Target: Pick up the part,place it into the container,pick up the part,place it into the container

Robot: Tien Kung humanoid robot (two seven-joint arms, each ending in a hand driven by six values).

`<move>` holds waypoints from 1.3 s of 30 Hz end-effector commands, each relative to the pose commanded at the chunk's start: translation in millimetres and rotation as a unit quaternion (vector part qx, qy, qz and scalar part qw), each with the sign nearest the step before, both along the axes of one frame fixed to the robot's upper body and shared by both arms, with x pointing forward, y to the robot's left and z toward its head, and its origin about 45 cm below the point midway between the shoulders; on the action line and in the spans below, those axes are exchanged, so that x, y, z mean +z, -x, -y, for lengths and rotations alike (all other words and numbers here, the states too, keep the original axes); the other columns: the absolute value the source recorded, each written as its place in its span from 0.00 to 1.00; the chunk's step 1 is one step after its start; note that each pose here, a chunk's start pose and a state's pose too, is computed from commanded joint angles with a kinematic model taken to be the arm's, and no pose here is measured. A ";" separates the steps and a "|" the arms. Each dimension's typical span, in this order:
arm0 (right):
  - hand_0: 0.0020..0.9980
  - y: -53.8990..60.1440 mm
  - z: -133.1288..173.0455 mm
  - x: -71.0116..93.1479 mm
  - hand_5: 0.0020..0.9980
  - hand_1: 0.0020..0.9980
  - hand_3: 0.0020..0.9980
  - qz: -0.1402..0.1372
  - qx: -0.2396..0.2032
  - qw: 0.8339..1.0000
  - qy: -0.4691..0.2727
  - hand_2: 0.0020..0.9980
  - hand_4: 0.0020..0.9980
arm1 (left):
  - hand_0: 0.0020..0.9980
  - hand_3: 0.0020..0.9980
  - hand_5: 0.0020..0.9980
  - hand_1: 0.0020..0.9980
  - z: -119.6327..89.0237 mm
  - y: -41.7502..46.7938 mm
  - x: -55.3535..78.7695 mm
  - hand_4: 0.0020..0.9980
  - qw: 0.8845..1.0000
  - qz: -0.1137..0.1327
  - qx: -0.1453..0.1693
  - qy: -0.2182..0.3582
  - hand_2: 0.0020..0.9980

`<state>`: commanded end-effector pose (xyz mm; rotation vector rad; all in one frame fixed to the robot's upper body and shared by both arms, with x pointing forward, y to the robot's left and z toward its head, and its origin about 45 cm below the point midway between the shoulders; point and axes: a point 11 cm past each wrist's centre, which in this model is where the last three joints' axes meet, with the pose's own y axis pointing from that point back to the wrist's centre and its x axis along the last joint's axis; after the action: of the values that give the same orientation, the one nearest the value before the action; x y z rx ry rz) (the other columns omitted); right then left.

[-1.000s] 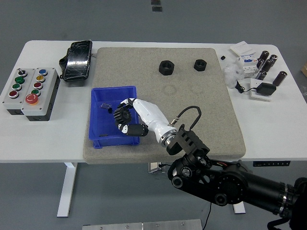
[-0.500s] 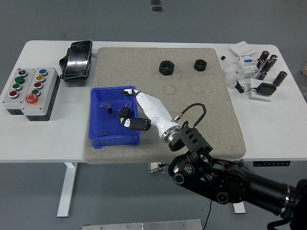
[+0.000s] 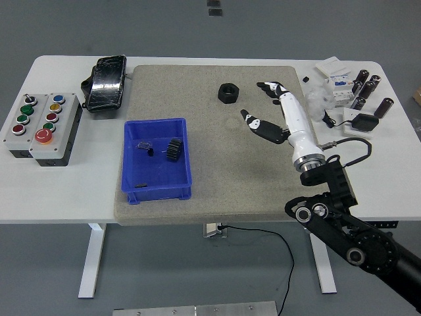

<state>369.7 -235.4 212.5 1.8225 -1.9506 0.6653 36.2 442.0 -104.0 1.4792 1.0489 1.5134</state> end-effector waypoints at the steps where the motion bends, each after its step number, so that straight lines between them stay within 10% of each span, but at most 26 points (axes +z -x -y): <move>1: 0.75 1.9 10.8 -2.7 0.24 0.80 0.76 -0.003 -0.013 1.000 -0.007 0.79 0.76 | 0.66 0.62 0.47 0.63 0.1 0.1 -0.1 0.66 1.000 0.000 0.000 0.000 0.58; 10: 0.74 32.1 83.7 -27.3 0.23 0.79 0.75 -0.021 -0.118 0.990 -0.075 0.78 0.75 | 0.66 0.62 0.46 0.63 -3.4 6.9 0.5 0.67 1.000 -0.003 0.002 -0.003 0.58; 39: 0.73 47.9 160.1 14.7 0.23 0.78 0.74 0.052 -0.234 0.968 -0.070 0.78 0.75 | 0.66 0.62 0.43 0.63 -9.1 -3.9 3.7 0.67 1.000 0.009 -0.006 -0.007 0.58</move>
<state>321.8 -395.4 227.2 1.3365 -2.4317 0.4833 40.1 451.1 -100.3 1.4770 1.0180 1.5256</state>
